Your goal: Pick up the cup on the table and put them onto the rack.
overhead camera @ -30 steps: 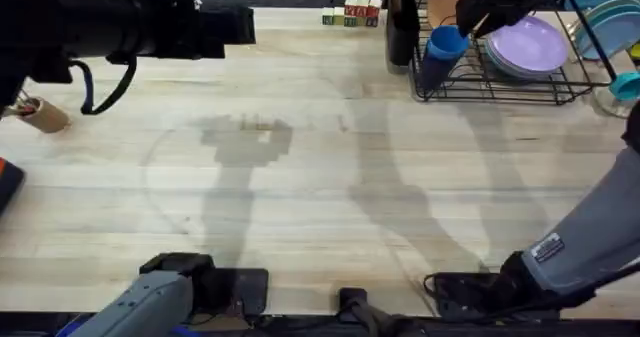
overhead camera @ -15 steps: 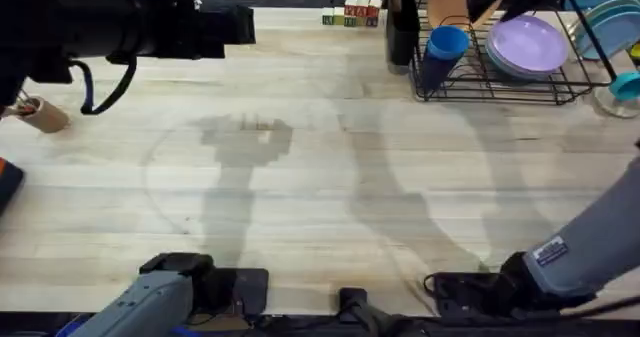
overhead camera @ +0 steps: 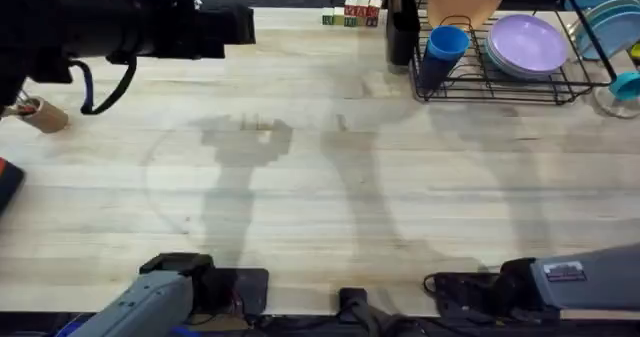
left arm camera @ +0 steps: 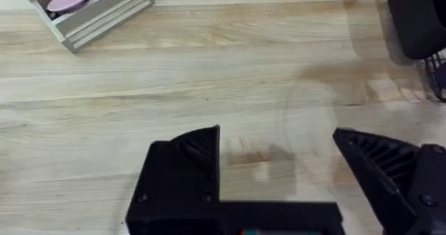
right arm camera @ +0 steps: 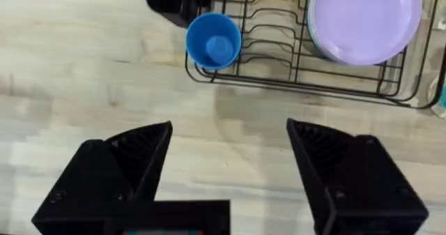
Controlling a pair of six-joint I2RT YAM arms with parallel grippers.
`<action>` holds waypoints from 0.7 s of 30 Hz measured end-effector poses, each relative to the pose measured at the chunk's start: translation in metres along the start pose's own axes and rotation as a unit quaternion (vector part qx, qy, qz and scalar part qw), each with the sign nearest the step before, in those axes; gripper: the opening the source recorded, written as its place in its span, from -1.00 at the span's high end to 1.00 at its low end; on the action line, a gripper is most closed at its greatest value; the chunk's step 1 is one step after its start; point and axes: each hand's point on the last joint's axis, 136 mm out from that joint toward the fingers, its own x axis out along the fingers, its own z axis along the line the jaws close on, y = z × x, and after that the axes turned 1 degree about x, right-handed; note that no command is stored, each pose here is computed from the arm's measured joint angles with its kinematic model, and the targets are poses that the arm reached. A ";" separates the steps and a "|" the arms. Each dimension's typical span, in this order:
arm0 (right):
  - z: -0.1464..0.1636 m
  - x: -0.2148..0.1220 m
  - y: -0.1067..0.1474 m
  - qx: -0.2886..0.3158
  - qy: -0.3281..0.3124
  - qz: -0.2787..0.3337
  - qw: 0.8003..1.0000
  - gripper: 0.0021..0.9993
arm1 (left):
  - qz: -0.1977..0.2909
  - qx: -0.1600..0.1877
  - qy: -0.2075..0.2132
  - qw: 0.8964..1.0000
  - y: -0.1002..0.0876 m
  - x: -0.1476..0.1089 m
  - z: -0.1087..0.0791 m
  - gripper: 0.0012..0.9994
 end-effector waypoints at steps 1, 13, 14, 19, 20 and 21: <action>0.000 -0.003 0.004 0.000 -0.001 -0.003 1.000 -0.99 | 0.000 0.000 0.000 1.000 0.000 0.000 0.000 -0.99; 0.002 -0.043 0.073 -0.017 0.000 -0.052 0.998 -0.99 | 0.000 0.000 0.000 1.000 0.000 0.000 0.000 -0.99; 0.002 -0.043 0.080 -0.018 0.000 -0.054 0.998 -0.99 | 0.000 0.000 0.000 1.000 0.000 0.000 0.000 -0.99; 0.002 -0.033 0.113 -0.020 0.000 -0.053 0.998 -0.99 | 0.000 0.000 0.000 1.000 0.000 0.000 0.000 -0.99; 0.002 -0.029 0.118 -0.020 0.000 -0.052 0.998 -0.99 | 0.000 0.000 0.000 1.000 0.000 0.000 0.000 -0.99; 0.002 -0.025 0.122 -0.019 0.000 -0.048 0.999 -0.99 | 0.000 0.000 0.000 1.000 0.000 0.000 0.000 -0.99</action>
